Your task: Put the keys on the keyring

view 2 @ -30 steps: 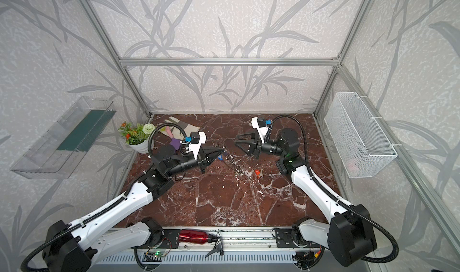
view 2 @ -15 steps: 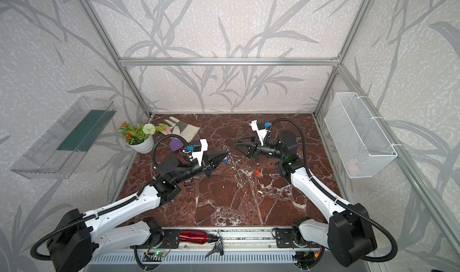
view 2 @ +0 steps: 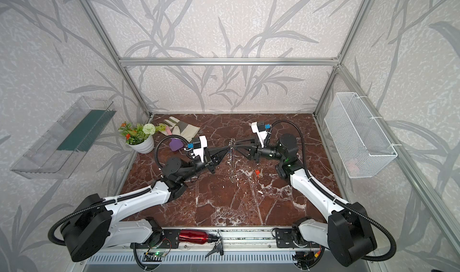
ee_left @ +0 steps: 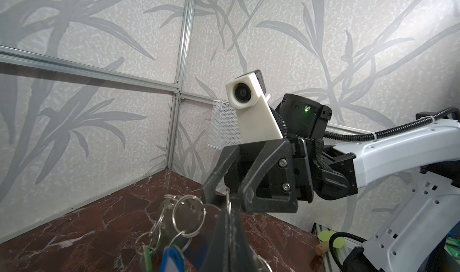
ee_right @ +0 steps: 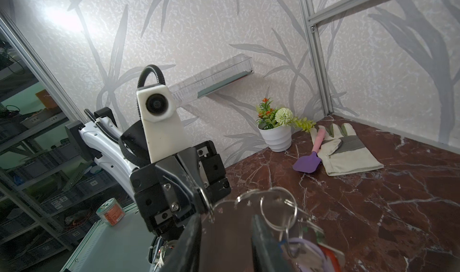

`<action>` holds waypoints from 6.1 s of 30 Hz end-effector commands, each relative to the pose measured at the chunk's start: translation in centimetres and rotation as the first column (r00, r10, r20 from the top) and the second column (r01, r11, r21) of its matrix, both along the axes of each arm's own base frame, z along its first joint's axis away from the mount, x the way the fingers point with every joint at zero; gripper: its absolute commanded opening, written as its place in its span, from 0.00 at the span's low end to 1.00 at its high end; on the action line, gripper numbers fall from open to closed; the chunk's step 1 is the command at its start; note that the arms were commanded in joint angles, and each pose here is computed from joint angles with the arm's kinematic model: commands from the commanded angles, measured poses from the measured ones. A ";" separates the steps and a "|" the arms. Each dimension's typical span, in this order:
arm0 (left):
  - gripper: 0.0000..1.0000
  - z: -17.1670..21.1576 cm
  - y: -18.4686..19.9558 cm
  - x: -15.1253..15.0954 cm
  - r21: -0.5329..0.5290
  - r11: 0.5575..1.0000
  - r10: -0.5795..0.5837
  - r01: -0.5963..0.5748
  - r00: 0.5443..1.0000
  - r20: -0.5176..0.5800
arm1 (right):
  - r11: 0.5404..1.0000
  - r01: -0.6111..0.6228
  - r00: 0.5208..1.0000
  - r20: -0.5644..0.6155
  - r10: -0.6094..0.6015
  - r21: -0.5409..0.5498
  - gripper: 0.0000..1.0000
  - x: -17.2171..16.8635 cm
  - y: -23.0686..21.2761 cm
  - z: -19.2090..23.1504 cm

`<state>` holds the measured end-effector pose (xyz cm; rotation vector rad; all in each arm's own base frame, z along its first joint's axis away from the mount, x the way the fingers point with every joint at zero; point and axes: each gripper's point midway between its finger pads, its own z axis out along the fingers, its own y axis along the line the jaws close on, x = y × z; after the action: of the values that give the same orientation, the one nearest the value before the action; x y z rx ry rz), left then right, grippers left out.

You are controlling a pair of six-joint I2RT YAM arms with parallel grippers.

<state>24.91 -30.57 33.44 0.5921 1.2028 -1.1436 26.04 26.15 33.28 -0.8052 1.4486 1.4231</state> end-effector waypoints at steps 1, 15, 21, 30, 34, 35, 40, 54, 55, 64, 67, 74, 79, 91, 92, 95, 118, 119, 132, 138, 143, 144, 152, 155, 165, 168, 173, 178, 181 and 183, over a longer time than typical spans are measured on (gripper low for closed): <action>0.00 2.4 0.4 -0.9 -0.087 0.996 -0.024 0.029 0.998 0.061 | 0.997 -0.063 0.997 0.040 0.061 0.036 0.30 -1.0 0.3 1.1; 0.00 2.2 -0.1 -0.7 -0.117 0.992 -0.049 0.054 0.998 0.045 | 0.997 -0.076 0.997 0.028 0.075 0.025 0.21 -0.8 0.8 0.6; 0.00 2.3 -0.2 -0.5 -0.132 0.990 -0.052 0.057 0.998 0.044 | 0.996 -0.085 0.996 0.022 0.084 0.022 0.18 -0.8 1.0 0.2; 0.00 1.7 -0.3 -0.2 -0.122 0.991 -0.053 0.056 0.998 0.028 | 0.996 -0.086 0.996 0.020 0.086 0.022 0.05 -0.7 1.1 0.3; 0.00 1.2 -0.4 -0.3 -0.101 0.993 -0.057 0.057 0.998 0.010 | 0.996 -0.089 0.996 0.020 0.089 0.020 0.00 -0.8 1.1 0.3; 0.00 1.1 -0.5 -0.3 -0.091 0.994 -0.056 0.056 0.998 0.003 | 0.996 -0.087 0.996 0.018 0.086 0.018 0.00 -0.8 1.1 0.2; 0.00 0.5 -0.3 -0.5 -0.032 0.999 -0.044 0.043 0.999 -0.025 | 0.997 -0.082 0.996 0.020 0.082 0.011 0.00 -0.7 1.1 -0.1; 0.44 -1.4 3.7 -2.5 0.313 0.949 0.023 0.034 0.984 -0.177 | 0.995 -0.093 0.993 0.072 0.096 -0.037 0.00 -1.3 1.2 -0.4; 0.46 -1.6 3.9 -2.8 0.340 0.939 0.012 0.051 0.983 -0.181 | 0.994 -0.099 0.992 0.075 0.102 -0.038 0.00 -1.4 1.2 -0.4; 0.46 -1.9 2.8 -3.6 0.524 0.825 -0.123 0.211 0.972 -0.198 | 0.987 -0.152 0.982 0.104 0.157 -0.054 0.00 -2.5 1.6 -0.6; 0.42 -1.7 2.1 -3.3 0.533 0.810 -0.155 0.244 0.966 -0.206 | 0.985 -0.164 0.980 0.104 0.169 -0.056 0.00 -2.7 1.7 -0.7; 0.38 -1.5 1.1 -2.2 0.529 0.810 -0.172 0.254 0.964 -0.201 | 0.980 -0.191 0.975 0.108 0.197 -0.059 0.00 -3.3 1.9 -0.9; 0.33 -1.5 0.8 -1.6 0.532 0.810 -0.167 0.248 0.966 -0.196 | 0.977 -0.204 0.972 0.106 0.209 -0.058 0.00 -3.4 2.0 -1.0; 0.17 -1.4 0.5 -1.7 0.528 0.807 -0.193 0.264 0.963 -0.187 | 0.974 -0.219 0.970 0.095 0.224 -0.059 0.00 -3.4 2.3 -1.2; 0.16 -1.5 0.4 -1.7 0.527 0.805 -0.198 0.271 0.961 -0.191 | 0.974 -0.219 0.970 0.094 0.224 -0.059 0.00 -3.4 2.3 -1.2; 0.13 -1.3 0.2 -1.9 0.518 0.805 -0.217 0.289 0.956 -0.196 | 0.973 -0.223 0.969 0.090 0.228 -0.060 0.00 -3.4 2.3 -1.3; 0.00 -1.3 0.1 -1.5 0.480 0.843 -0.179 0.243 0.968 -0.176 | 0.977 -0.207 0.974 0.088 0.211 -0.054 0.14 -3.2 2.4 -0.9; 0.00 -1.2 0.2 -1.5 0.473 0.853 -0.165 0.221 0.974 -0.158 | 0.980 -0.191 0.977 0.091 0.195 -0.050 0.20 -3.0 2.3 -0.7; 0.00 -3.1 0.9 0.3 0.460 0.881 0.084 -0.107 0.994 0.069 | 0.989 0.140 0.989 -0.035 -0.142 -0.052 0.36 0.8 0.0 -1.0; 0.00 -4.6 0.3 0.4 0.481 0.859 0.097 -0.178 0.977 0.188 | 0.920 0.346 0.924 -0.104 -0.368 -0.185 0.41 2.4 -2.5 -3.7; 0.00 -5.3 -0.2 0.5 0.439 0.867 0.118 -0.236 0.953 0.278 | 0.895 0.385 0.896 -0.140 -0.421 -0.224 0.46 2.4 -3.4 -4.8; 0.00 -5.7 -0.3 0.5 0.438 0.866 0.117 -0.244 0.948 0.296 | 0.891 0.389 0.893 -0.144 -0.427 -0.232 0.47 2.4 -3.5 -5.0; 0.00 -6.3 -0.7 0.3 0.393 0.863 0.138 -0.318 0.896 0.422 | 0.883 0.387 0.886 -0.157 -0.435 -0.264 0.47 3.1 -3.3 -5.8; 0.00 -6.8 -1.0 0.0 0.402 0.858 0.121 -0.318 0.888 0.443 | 0.884 0.380 0.886 -0.167 -0.432 -0.271 0.47 3.4 -3.1 -6.1; 0.00 -7.9 -1.3 -0.6 0.418 0.825 0.103 -0.382 0.827 0.552 | 0.872 0.393 0.877 -0.166 -0.451 -0.293 0.48 4.1 -3.1 -6.6; 0.00 -8.1 -1.4 -0.9 0.431 0.809 0.090 -0.399 0.809 0.581 | 0.869 0.396 0.874 -0.170 -0.456 -0.298 0.48 4.3 -3.1 -6.8; 0.00 -7.9 -1.2 -0.9 0.423 0.807 0.100 -0.412 0.801 0.591 | 0.871 0.388 0.873 -0.182 -0.452 -0.301 0.48 4.5 -2.9 -7.2; 0.00 -7.5 -1.1 -0.7 0.403 0.816 0.129 -0.415 0.809 0.573 | 0.873 0.388 0.875 -0.180 -0.449 -0.296 0.48 4.5 -2.9 -6.9; 0.00 -7.1 -0.7 -0.5 0.360 0.833 0.179 -0.421 0.820 0.544 | 0.874 0.386 0.876 -0.179 -0.448 -0.295 0.48 4.3 -2.9 -6.5; 0.00 -6.6 -0.5 -0.5 0.329 0.846 0.204 -0.420 0.825 0.528 | 0.866 0.398 0.868 -0.182 -0.463 -0.303 0.48 4.2 -3.2 -6.5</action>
<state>24.38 -31.63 24.11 1.0243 1.1275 -0.3635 30.15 23.19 24.78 -0.4129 1.9398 1.0393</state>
